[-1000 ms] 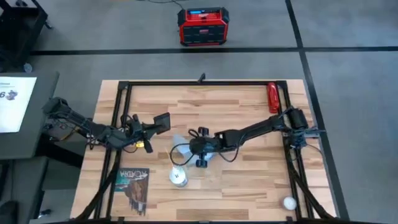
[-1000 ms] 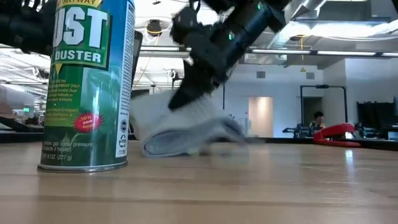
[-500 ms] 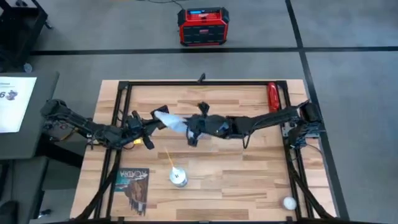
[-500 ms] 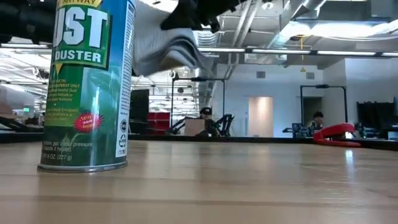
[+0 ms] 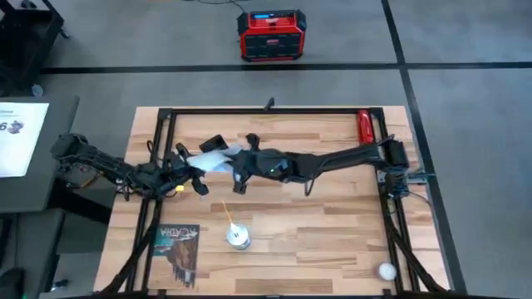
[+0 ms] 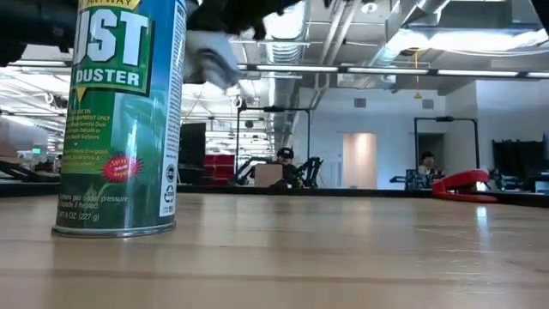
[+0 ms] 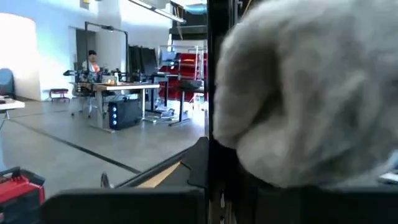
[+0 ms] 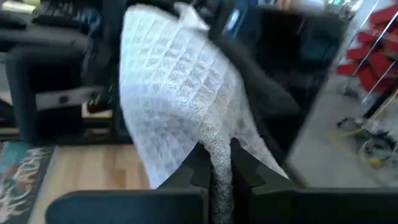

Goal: Apply microfiber cloth
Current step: Wipe the front of the cellphone with the microfiber cloth

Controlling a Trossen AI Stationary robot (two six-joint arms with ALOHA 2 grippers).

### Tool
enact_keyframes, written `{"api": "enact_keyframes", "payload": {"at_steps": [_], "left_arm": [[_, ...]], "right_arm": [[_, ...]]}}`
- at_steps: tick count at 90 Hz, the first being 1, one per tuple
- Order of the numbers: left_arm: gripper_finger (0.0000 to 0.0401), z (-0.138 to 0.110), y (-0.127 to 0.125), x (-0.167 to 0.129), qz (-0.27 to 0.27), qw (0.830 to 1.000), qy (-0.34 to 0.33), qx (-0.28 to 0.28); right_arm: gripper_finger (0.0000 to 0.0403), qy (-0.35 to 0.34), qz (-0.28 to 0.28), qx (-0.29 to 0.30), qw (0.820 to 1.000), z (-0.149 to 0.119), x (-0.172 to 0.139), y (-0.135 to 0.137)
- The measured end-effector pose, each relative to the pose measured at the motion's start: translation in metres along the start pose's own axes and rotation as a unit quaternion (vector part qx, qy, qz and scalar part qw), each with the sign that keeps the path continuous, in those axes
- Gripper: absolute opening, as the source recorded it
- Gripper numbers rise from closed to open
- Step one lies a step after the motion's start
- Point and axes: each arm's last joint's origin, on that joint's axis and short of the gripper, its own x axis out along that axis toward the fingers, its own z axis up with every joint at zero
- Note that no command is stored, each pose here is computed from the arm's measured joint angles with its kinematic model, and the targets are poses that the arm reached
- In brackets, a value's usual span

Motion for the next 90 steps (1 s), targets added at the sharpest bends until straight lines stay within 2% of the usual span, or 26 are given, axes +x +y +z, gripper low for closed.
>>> {"api": "enact_keyframes", "payload": {"at_steps": [17,40,48,69,90], "left_arm": [[0.0008,-0.001,-0.001,0.0,-0.009,1.0,0.003,-0.009],[0.0008,-0.001,-0.001,0.0,-0.01,1.0,0.003,-0.02],[0.0008,-0.001,-0.001,0.0,-0.011,1.0,0.004,-0.018],[0.0008,0.004,0.0,0.0,-0.004,1.0,-0.015,-0.009],[0.0008,0.005,0.0,0.0,-0.006,1.0,-0.021,0.004]], "right_arm": [[0.0,-0.011,0.001,-0.006,1.0,-0.001,0.003,0.001],[0.0,-0.058,-0.027,-0.051,0.997,0.057,-0.004,-0.027],[0.0,-0.054,-0.03,-0.058,0.996,0.065,-0.005,-0.032],[0.0,-0.006,-0.023,-0.043,0.999,0.05,0.002,-0.032],[0.0,0.042,-0.015,-0.026,0.999,0.011,0.009,-0.025]]}}
